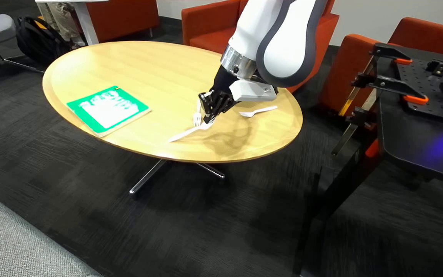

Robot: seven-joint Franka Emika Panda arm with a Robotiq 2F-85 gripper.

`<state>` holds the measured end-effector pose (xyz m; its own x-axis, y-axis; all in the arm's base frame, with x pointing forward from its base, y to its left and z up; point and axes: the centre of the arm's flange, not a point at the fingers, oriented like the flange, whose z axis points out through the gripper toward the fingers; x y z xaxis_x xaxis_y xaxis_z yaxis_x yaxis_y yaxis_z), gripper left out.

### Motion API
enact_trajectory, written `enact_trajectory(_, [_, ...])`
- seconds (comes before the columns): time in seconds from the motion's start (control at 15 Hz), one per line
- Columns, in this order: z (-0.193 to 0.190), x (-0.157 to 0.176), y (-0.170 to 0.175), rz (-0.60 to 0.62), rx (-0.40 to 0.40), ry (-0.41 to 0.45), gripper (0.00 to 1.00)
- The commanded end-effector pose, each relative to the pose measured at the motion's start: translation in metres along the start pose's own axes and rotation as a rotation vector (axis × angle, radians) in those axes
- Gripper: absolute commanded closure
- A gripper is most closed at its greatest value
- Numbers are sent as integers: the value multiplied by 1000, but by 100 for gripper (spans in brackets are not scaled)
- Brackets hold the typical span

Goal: Get the fork from the object and put it on the table

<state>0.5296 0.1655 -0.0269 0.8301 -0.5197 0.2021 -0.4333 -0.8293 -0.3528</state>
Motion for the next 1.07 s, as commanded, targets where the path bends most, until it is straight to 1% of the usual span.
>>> enact_trajectory(0.0, [-4, -10, 3, -6, 1, -13, 54])
enact_trajectory(0.13, [-19, -9, -2, -14, 8, -2, 41])
enact_trajectory(0.2, [-29, -7, -5, -10, 11, 7, 32])
enact_trajectory(0.27, [-43, -3, -9, -5, 17, 20, 26])
enact_trajectory(0.33, [-57, 1, -13, 0, 24, 29, 17])
enact_trajectory(0.47, [-88, 11, -24, 0, 30, 33, 2])
enact_trajectory(0.53, [-106, 13, -28, -11, 12, 27, 0])
enact_trajectory(0.67, [-135, 12, -31, -35, -41, 16, 0])
enact_trajectory(1.0, [-199, 6, -27, -138, -132, -5, 0])
